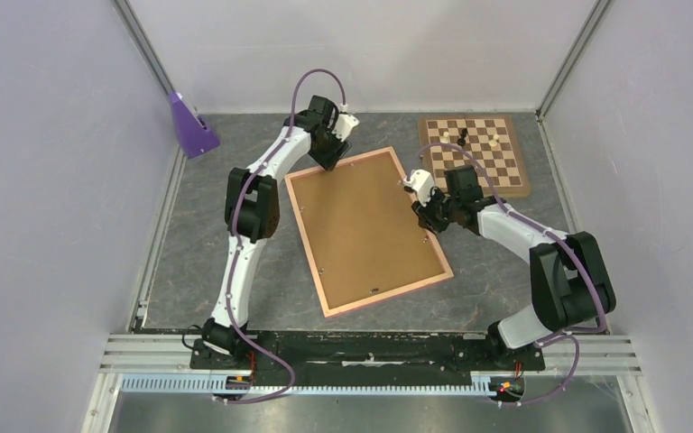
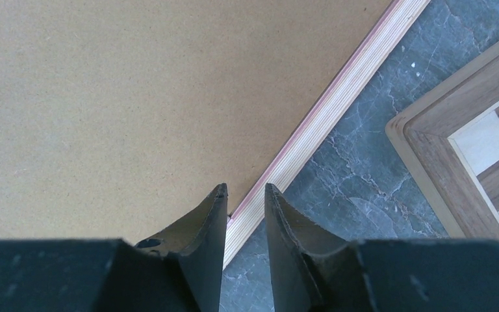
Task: Put the photo into the frame
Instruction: Adjust the photo frame at the center of the board.
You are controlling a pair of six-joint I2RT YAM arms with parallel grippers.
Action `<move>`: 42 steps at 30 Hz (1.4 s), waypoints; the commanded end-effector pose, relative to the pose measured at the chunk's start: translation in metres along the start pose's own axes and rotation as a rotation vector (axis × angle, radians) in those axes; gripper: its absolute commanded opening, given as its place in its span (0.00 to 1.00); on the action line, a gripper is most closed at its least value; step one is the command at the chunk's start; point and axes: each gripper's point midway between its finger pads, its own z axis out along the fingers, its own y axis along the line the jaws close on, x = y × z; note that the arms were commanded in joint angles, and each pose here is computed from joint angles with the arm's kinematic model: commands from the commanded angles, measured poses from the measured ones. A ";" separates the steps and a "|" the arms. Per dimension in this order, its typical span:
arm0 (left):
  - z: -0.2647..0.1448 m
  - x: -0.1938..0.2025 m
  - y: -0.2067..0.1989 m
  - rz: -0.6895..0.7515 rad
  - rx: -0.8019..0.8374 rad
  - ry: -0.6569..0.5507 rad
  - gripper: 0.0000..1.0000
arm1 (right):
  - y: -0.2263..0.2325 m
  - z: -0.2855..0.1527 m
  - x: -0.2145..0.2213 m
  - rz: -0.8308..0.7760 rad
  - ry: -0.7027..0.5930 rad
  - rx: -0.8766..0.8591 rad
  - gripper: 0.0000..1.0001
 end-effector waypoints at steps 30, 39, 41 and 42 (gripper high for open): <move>-0.033 0.063 -0.011 -0.262 0.178 0.082 0.02 | -0.014 -0.018 -0.004 0.035 -0.037 0.102 0.27; -0.074 0.128 -0.005 -0.279 0.054 0.189 0.02 | -0.012 -0.021 -0.007 0.044 -0.051 0.104 0.27; -0.083 0.143 0.003 -0.329 0.016 0.213 0.02 | -0.013 -0.022 -0.007 0.047 -0.050 0.105 0.27; -0.089 0.151 0.008 -0.368 0.004 0.217 0.02 | -0.012 -0.022 -0.007 0.047 -0.048 0.104 0.28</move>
